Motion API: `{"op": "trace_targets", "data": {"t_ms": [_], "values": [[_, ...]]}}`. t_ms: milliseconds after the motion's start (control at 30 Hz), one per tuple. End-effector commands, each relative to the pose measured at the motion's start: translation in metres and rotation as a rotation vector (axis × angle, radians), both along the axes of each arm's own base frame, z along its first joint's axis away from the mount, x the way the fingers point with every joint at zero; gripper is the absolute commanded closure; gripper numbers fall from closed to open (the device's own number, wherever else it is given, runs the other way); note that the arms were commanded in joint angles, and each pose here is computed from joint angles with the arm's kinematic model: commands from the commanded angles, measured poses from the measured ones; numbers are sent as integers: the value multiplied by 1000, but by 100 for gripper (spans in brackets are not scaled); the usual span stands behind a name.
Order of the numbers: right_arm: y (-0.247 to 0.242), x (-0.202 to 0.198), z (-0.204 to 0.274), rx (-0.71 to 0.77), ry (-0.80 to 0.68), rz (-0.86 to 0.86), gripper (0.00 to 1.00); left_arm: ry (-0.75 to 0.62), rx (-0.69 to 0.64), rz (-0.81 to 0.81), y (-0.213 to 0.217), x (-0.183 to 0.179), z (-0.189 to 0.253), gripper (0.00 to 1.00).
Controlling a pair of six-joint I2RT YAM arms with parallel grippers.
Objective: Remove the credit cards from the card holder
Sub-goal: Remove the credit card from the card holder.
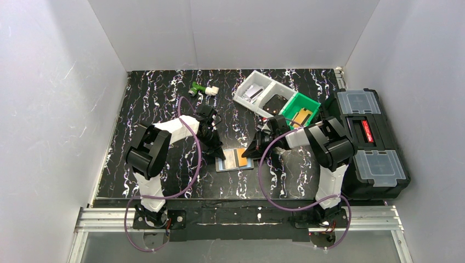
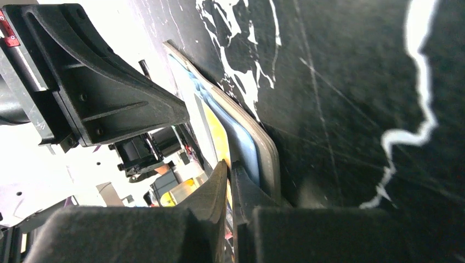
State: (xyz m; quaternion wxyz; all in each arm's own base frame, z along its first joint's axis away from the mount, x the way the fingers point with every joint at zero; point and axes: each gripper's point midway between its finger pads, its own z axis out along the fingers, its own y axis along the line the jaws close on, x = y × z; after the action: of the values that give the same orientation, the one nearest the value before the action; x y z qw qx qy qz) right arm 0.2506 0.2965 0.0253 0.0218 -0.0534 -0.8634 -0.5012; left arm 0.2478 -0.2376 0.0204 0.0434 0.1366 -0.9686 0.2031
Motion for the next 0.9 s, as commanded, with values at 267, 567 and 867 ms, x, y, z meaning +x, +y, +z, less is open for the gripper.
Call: {"op": "trace_targets", "data": {"t_ms": [267, 567, 867], "values": [[-26, 7, -2, -166, -64, -51, 99, 71, 373, -37, 74, -30, -56, 100], [-33, 13, 42, -206, -147, -57, 99, 32, 314, -47, 62, -21, -44, 100], [-30, 22, 88, -187, -221, -50, 99, -91, 175, -64, 35, 6, 1, 100]]}}
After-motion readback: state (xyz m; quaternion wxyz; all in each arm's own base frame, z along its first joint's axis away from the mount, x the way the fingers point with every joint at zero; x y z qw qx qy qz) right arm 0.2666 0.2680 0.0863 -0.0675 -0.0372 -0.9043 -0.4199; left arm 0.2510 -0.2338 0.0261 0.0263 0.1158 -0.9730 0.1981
